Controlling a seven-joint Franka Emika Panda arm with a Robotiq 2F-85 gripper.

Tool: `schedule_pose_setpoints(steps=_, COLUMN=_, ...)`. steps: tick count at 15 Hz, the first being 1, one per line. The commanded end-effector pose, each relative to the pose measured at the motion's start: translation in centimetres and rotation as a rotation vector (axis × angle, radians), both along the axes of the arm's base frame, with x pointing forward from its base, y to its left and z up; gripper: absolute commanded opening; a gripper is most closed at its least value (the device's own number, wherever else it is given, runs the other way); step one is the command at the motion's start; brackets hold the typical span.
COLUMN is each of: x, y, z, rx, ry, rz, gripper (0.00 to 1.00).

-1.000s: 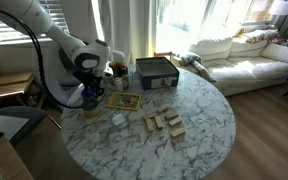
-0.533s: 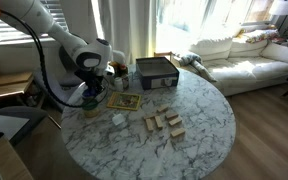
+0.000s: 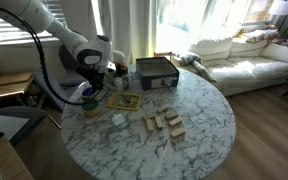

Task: Switch the blue and green lids in the containers

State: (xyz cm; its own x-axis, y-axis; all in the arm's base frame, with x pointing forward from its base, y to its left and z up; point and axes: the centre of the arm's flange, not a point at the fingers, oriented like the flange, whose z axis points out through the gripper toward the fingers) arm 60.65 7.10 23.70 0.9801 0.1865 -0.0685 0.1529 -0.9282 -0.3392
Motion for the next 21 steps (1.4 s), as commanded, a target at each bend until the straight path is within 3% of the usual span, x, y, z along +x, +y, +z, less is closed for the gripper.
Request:
schedule_pose_setpoints(steps=1, x=-0.4, y=-0.7, z=0.6, rx=0.020, ry=-0.009, rz=-0.001, gripper=0.00)
schedule_pose_setpoints(steps=8, x=-0.5, y=-3.5, z=5.7, rx=0.063, ry=-0.091, rz=-0.069, gripper=0.01)
schedule_pose_setpoints(steps=9, x=0.6, y=-2.3, z=4.2, rx=0.021, ry=-0.067, rz=-0.053, gripper=0.01)
schedule_pose_setpoints(steps=10, x=0.7, y=-2.6, z=4.9, rx=0.023, ry=-0.079, rz=-0.058, gripper=0.04)
schedule_pose_setpoints(steps=15, x=0.7, y=-2.2, z=4.6, rx=0.024, ry=-0.073, rz=-0.053, gripper=0.01)
schedule_pose_setpoints(steps=21, x=3.4, y=-8.8, z=3.5, rx=0.182, ry=0.027, rz=-0.187, gripper=0.01)
